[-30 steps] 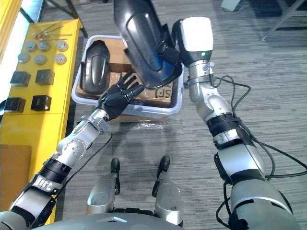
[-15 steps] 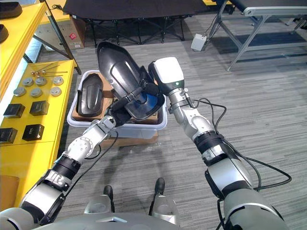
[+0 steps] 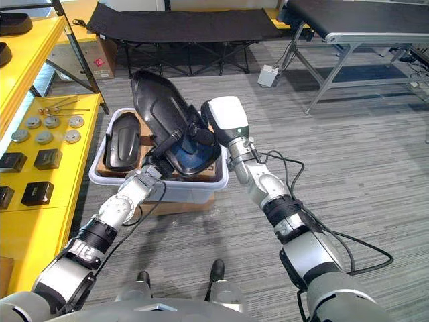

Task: Walk over and take three plastic housings, then place them on the shelf

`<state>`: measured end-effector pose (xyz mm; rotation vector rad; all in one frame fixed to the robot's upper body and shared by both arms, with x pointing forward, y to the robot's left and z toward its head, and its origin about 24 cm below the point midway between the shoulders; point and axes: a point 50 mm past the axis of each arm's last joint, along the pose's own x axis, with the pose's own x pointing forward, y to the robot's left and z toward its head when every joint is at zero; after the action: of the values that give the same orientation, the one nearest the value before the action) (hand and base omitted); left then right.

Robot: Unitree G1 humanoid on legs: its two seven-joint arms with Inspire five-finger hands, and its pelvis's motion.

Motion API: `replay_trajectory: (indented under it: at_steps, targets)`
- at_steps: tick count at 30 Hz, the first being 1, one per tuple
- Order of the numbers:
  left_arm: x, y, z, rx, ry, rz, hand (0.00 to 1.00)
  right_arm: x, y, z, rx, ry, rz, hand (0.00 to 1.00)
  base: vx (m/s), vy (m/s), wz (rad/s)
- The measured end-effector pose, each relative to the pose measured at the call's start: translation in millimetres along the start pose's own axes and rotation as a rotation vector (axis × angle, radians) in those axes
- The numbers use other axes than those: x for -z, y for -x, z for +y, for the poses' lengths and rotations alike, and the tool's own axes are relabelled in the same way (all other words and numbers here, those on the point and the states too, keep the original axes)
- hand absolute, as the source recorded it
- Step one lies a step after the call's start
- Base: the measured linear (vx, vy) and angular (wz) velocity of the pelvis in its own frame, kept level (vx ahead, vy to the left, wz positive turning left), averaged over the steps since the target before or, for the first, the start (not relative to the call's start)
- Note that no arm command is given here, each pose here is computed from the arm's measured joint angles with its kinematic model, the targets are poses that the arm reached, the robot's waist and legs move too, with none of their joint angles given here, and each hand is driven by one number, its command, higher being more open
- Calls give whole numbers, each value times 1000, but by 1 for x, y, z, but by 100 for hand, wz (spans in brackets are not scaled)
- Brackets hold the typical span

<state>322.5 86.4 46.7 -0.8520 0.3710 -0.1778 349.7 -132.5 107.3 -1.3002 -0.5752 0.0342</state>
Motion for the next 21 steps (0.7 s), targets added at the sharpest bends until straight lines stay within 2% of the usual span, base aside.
replay_trajectory:
  at_steps: [3, 4, 7, 12, 17, 21]
  targets:
    - [2, 2, 4, -23, -33, -22, 0, -4, 3, 5, 2, -20, 9, 0, 0, 0, 0]
    - [4, 3, 5, -28, -40, -34, 0, -4, 5, 8, 0, -34, 21, 100, 0, 0, 0]
    - [9, 6, 5, -26, -63, -57, 0, -4, 15, 12, 18, -89, 52, 100, 0, 0, 0]
    - [3, 23, 4, -8, -107, -182, 0, -16, 41, 2, 150, -281, 48, 100, -1, 0, -1]
    - [-11, 49, 1, -13, -199, -382, 0, -34, 62, -23, 309, -586, 29, 100, 11, 2, -8]
    - [-19, 82, 16, -105, -372, -545, 0, -27, 80, -50, 473, -767, 98, 100, 16, 4, -4]
